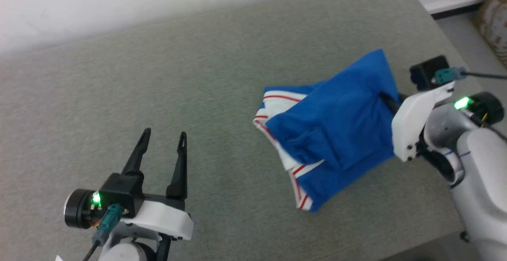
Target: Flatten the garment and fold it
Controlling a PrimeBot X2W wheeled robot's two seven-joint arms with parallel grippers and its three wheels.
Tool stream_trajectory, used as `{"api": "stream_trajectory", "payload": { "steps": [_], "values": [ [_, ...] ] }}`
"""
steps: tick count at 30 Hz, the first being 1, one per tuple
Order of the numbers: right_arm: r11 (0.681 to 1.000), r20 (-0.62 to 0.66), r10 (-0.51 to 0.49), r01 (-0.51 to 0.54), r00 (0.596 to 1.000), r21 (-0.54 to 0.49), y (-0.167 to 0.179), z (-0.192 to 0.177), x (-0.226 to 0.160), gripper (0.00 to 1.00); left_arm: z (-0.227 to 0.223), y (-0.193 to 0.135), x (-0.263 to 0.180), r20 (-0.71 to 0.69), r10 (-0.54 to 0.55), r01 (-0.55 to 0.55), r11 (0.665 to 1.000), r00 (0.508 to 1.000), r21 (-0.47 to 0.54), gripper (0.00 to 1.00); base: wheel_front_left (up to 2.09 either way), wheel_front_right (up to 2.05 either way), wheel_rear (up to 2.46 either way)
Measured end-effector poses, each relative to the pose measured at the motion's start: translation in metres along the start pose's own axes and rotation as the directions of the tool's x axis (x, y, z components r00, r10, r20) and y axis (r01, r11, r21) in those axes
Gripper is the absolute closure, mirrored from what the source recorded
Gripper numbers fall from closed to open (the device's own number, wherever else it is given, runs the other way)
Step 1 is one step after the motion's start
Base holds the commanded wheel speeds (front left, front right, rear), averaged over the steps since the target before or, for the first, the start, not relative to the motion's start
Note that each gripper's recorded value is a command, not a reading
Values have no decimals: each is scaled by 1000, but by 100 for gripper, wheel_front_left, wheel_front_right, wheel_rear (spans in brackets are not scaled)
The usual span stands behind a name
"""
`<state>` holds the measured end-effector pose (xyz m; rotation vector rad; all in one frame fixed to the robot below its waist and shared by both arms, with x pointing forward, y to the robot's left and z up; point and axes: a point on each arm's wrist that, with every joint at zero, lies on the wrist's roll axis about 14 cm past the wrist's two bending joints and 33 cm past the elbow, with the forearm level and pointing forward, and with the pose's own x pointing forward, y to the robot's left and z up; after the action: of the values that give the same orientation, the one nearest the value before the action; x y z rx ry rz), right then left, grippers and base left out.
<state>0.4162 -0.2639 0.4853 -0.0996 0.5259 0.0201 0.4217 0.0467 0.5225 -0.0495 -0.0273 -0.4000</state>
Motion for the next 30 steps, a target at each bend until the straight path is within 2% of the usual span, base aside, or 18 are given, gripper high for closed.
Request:
{"api": "stream_trajectory", "payload": {
  "steps": [7, 20, 25, 30],
  "values": [
    [991, 19, -131, 131, 991, -26, -58, 10, -9, 100, -2, -22, 20, 5, -78, 78, 997, 997, -4, 0, 0, 0, 0],
    [935, 50, -336, 339, 941, -107, -160, 33, 11, 100, -13, -14, 61, 27, -106, 104, 993, 994, 63, 0, 0, 0, 0],
    [914, 6, -386, 383, 923, -138, -186, 18, 31, 100, -29, -9, 78, 18, -103, 101, 992, 995, 69, 0, 0, 0, 0],
    [903, -70, -419, 407, 905, -137, -198, -16, 53, 100, -52, 0, 89, -5, -87, 87, 994, 996, 60, 0, 0, 0, 0]
  ]
}}
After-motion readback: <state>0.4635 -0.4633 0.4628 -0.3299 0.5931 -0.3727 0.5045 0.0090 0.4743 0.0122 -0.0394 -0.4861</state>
